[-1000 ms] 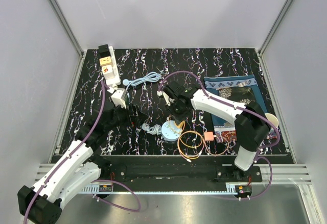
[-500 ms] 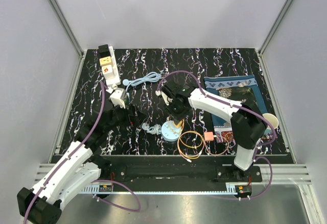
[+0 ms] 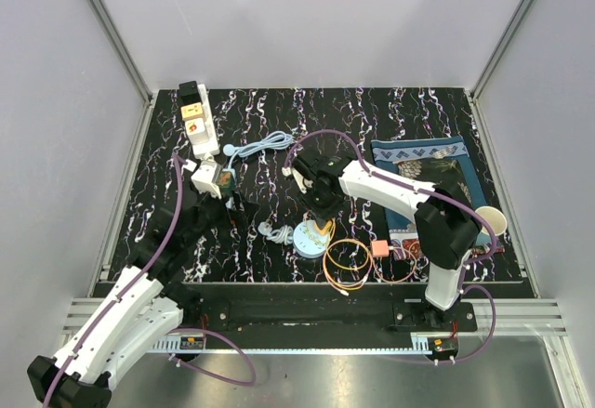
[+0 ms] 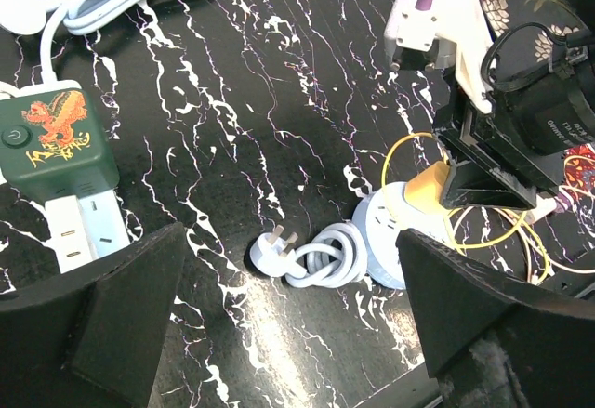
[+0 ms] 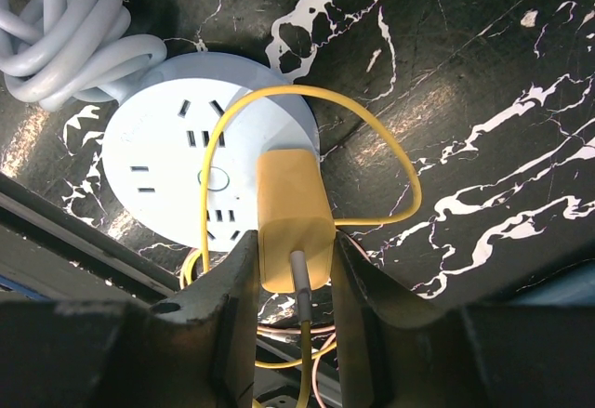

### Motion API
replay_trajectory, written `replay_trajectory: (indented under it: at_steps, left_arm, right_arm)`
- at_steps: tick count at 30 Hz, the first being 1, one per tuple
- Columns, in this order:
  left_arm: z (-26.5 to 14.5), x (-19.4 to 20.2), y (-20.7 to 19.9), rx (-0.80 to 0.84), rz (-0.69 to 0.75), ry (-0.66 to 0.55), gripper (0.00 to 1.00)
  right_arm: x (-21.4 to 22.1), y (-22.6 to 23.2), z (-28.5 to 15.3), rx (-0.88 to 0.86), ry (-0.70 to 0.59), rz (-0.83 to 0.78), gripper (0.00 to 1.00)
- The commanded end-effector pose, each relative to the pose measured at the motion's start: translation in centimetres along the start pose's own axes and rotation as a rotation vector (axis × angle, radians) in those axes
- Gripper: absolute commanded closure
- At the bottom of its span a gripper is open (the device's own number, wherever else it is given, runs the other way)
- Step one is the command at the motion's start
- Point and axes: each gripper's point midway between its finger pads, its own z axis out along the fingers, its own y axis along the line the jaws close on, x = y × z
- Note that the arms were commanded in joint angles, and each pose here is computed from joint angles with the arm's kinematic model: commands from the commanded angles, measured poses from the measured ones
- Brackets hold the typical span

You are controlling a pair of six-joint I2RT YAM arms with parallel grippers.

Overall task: Insert the plug
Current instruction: Insert the plug into the socket.

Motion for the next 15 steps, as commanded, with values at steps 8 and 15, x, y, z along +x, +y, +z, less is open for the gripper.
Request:
replay_trajectory:
  at_steps: [8,15]
  left_arm:
    - [-0.7,-2.3,1.6,-0.097,0.024,-0.112,0.01]
    - [-1.4,-2.9,1.9,-0.117,0.023,-0.152,0.01]
  right_arm:
    - [3.1,0.4,4.2,0.157,0.188,-0.017,1.0]
    - [4.5,1.4,6.2,0.14,0.239,-0.009,1.0]
